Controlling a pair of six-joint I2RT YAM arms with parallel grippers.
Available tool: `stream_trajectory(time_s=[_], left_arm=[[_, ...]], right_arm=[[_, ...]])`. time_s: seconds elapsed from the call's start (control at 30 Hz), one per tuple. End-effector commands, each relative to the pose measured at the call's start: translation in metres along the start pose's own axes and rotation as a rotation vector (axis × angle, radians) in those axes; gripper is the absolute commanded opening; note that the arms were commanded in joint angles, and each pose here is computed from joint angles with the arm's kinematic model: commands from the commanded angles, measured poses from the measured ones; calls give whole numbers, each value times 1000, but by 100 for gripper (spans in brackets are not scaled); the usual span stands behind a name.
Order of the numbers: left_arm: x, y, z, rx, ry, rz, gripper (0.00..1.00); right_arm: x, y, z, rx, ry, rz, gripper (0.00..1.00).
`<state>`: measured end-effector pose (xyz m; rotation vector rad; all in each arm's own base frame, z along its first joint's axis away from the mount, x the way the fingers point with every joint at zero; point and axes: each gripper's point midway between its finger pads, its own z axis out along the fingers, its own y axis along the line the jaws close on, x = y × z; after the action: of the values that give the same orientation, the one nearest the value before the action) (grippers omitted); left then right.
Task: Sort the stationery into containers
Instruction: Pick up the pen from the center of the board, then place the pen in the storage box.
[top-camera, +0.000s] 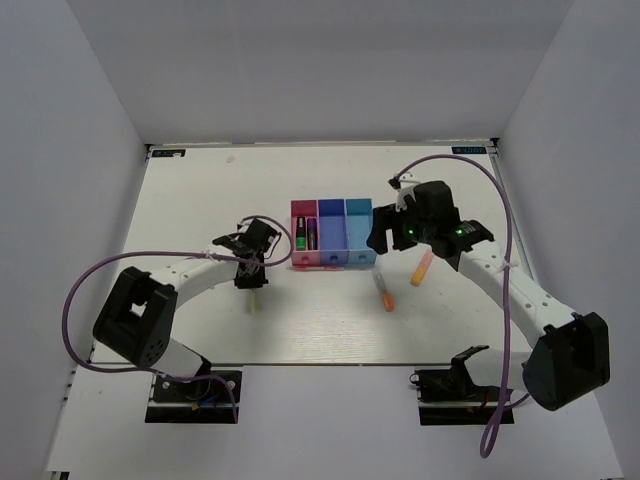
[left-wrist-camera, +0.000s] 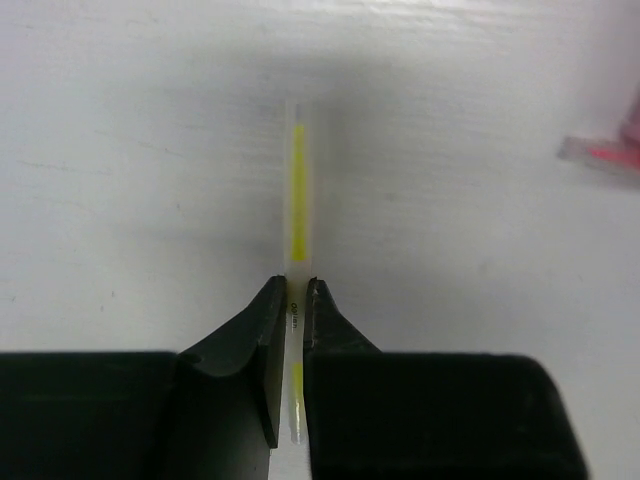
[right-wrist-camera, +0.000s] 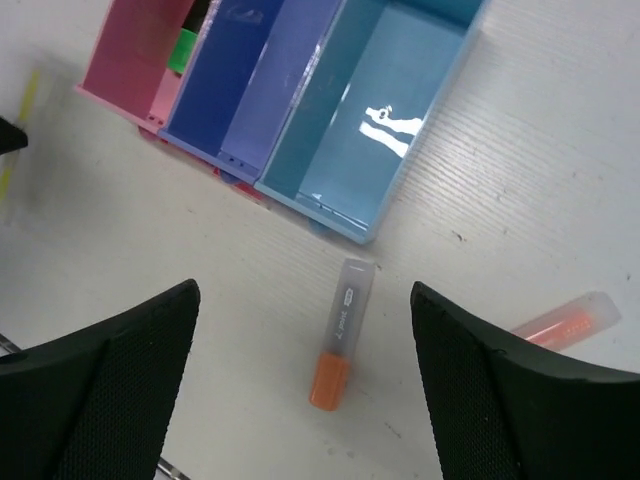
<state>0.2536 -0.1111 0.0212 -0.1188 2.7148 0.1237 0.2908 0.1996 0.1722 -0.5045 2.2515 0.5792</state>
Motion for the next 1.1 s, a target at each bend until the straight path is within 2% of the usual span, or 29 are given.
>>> stream_trajectory(time_s=[0.0, 0.07, 0.1, 0.13, 0.17, 0.2, 0.27, 0.3, 0.43, 0.5, 0.53, 0.6, 0.67, 0.77, 0.8, 0.9, 0.97, 1.07], left_arm=[[-29, -18, -43, 82, -113, 16, 0], [-46, -38, -68, 142, -175, 40, 0], [-66, -53, -89, 187, -225, 37, 0], [-71, -59, -96, 203, -239, 42, 0], [-73, -70, -98, 223, -236, 55, 0], [-94, -86, -119, 280, -282, 39, 0], [-99, -105, -114, 286, -275, 56, 0], [-118, -119, -122, 308, -304, 31, 0], [-153, -161, -122, 369, -354, 23, 0], [-162, -182, -105, 366, -326, 53, 0], [-185, -193, -125, 399, -371, 39, 0], [-182, -206, -98, 367, -332, 74, 0], [-194, -217, -96, 375, -348, 75, 0], [-200, -228, -85, 379, -356, 80, 3], [-200, -228, -83, 379, -354, 75, 3], [-193, -230, -67, 363, -321, 77, 21], [-187, -232, -59, 357, -301, 77, 40], [-184, -231, -57, 359, -294, 78, 55]], right_arm=[[16, -7, -7, 7, 51, -43, 90], [30, -18, -4, 33, 106, -40, 90], [32, -22, -4, 40, 109, -49, 87], [34, -28, -4, 55, 114, -42, 36], [36, -33, -3, 72, 117, -31, 7], [36, -38, -4, 85, 116, -19, 0], [34, -42, -5, 88, 107, -5, 0], [33, -43, -6, 87, 98, -3, 0], [29, -47, -11, 95, 77, 17, 0], [28, -47, -12, 88, 67, 19, 0], [28, -48, -13, 89, 61, 20, 0], [26, -48, -15, 77, 51, 26, 1], [26, -49, -16, 74, 45, 33, 3], [26, -47, -17, 51, 46, 26, 17], [27, -48, -17, 46, 45, 27, 40], [30, -52, -16, 47, 55, 17, 69], [32, -55, -16, 55, 70, 27, 69], [35, -58, -16, 53, 91, 44, 69]])
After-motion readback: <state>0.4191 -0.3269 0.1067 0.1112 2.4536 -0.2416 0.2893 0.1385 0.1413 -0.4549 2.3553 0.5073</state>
